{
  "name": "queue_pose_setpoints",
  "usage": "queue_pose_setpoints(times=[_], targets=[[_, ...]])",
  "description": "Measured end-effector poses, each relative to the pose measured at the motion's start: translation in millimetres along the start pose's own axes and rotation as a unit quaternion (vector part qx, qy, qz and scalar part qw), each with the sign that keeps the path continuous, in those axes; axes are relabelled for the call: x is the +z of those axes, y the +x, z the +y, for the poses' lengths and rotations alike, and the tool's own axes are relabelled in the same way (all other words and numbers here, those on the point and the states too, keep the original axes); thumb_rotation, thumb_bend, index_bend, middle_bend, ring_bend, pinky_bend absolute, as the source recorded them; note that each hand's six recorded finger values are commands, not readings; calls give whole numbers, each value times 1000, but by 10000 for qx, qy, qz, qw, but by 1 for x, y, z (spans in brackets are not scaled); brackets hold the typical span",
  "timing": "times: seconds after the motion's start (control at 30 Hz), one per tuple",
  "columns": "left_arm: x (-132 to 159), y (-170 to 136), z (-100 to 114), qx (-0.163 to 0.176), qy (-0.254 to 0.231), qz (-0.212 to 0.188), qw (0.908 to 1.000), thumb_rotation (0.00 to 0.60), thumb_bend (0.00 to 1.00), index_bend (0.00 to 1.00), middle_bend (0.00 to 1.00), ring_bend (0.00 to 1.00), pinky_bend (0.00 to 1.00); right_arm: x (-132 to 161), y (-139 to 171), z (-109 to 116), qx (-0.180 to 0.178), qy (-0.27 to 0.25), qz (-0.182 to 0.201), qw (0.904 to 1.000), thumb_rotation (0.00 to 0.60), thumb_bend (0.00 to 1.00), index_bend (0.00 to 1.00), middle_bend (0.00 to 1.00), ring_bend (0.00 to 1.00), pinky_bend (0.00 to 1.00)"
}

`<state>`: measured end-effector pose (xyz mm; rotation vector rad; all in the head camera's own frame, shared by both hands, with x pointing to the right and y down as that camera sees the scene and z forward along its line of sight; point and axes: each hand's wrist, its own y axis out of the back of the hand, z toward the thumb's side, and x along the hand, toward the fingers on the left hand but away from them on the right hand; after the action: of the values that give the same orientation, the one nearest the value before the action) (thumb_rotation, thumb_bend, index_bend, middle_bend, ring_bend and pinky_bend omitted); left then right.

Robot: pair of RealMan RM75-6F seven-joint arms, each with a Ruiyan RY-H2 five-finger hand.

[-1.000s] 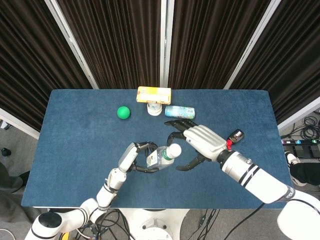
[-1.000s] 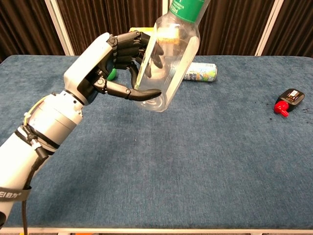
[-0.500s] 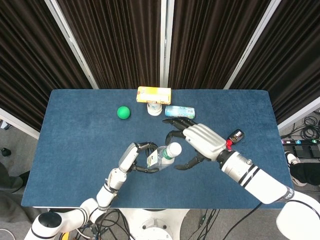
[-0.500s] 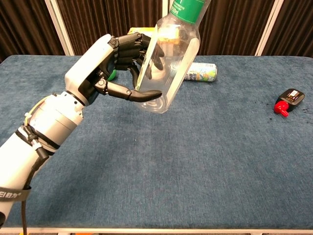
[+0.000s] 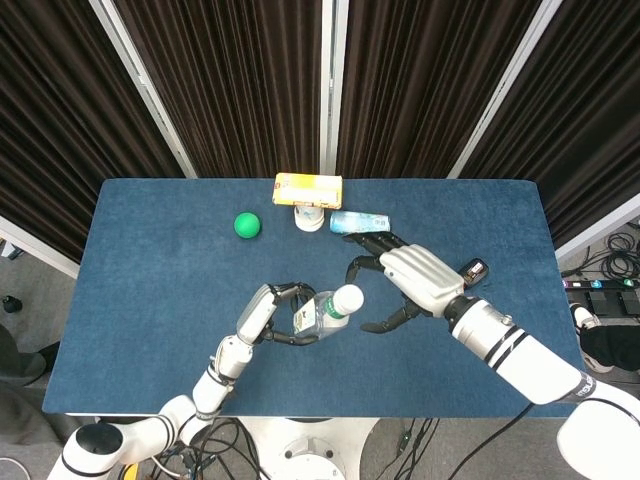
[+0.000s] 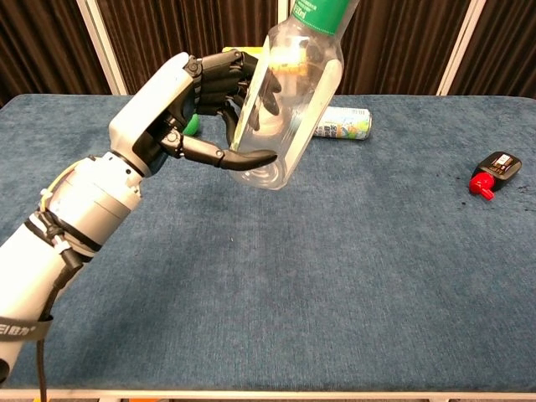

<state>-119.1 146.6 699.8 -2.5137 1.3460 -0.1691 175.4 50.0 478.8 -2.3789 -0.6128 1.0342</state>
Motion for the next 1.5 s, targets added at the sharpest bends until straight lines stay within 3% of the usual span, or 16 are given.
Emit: queue_pose_setpoints(times=[0.9,1.17,1.5], targets=[[-3,-1,-2,-30,-4,62,10000,600,379,562,574,497,578,18,-1,-10,130,65,335,9993,546,26,378,51,0,0],[-1,-2,-1,-12,-14,13,10000,600,380,563,574,496,578,6,-3,1,-137,-46,179,9997,546,26,375,51,0,0],[-2,-1,-1,-17,-2,38,10000,600,380,564,574,496,578,2,0,-1,-58,-3,75,10000,546,26,375,51,0,0]])
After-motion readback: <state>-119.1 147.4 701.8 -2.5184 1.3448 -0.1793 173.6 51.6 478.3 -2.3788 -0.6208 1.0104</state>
